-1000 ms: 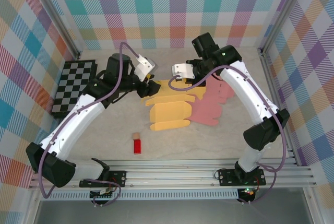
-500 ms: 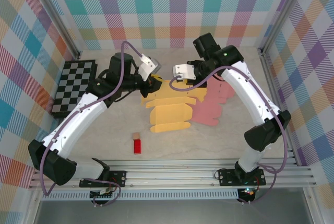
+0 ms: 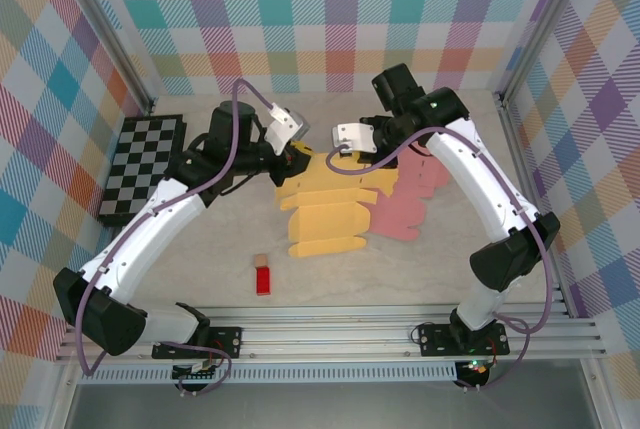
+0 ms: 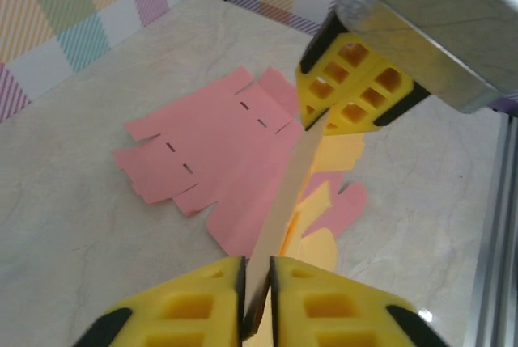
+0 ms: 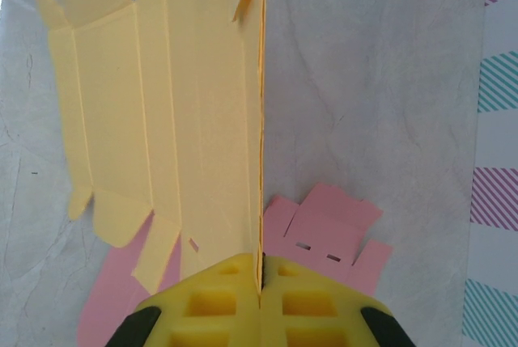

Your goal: Fold the paper box

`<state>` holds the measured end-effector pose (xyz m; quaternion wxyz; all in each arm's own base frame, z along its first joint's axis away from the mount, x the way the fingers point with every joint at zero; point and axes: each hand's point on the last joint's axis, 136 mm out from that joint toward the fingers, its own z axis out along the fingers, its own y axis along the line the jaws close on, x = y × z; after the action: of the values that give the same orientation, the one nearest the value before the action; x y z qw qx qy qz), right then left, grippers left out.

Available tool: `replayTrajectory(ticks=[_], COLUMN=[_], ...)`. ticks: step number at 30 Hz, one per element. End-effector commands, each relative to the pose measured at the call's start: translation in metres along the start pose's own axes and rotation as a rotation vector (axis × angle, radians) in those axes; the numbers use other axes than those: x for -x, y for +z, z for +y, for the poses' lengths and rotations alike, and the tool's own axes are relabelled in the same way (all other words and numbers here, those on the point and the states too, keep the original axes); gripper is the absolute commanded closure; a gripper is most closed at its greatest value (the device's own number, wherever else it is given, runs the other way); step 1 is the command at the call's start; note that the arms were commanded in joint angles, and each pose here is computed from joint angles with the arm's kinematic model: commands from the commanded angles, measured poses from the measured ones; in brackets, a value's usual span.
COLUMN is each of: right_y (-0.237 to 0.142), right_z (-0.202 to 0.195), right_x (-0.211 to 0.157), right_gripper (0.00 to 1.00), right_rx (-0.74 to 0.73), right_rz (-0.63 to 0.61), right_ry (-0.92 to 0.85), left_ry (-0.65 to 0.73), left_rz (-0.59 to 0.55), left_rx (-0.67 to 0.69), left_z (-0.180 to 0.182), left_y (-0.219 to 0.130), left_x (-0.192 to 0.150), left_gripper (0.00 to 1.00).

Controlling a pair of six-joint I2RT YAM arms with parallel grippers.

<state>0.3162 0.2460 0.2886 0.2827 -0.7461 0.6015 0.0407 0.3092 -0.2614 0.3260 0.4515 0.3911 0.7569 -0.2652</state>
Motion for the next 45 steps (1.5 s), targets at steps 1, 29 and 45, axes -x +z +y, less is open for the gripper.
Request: replayTrajectory(ticks=[1, 29, 45], right_y=[-0.01, 0.109, 0.118], right_z=[0.005, 0.022, 0.026], right_x=[0.011, -0.084, -0.087], right_gripper=[1.0, 1.0, 1.0], right_rx=[-0.001, 0.11, 0.128], right_rz=[-0.047, 0.254, 0.176], right_ry=[0.076, 0.455, 0.469], left_ry=[-0.078, -0.829, -0.813], left_rz=[-0.009, 0.152, 0.256], left_rx=[0.208, 0.244, 0.381], left_z=[0.031, 0.033, 0.063], left_y=[-0.012, 0.074, 0.111], left_x=[0.003, -0.197, -0.253], left_gripper=[0.62, 0.56, 0.48])
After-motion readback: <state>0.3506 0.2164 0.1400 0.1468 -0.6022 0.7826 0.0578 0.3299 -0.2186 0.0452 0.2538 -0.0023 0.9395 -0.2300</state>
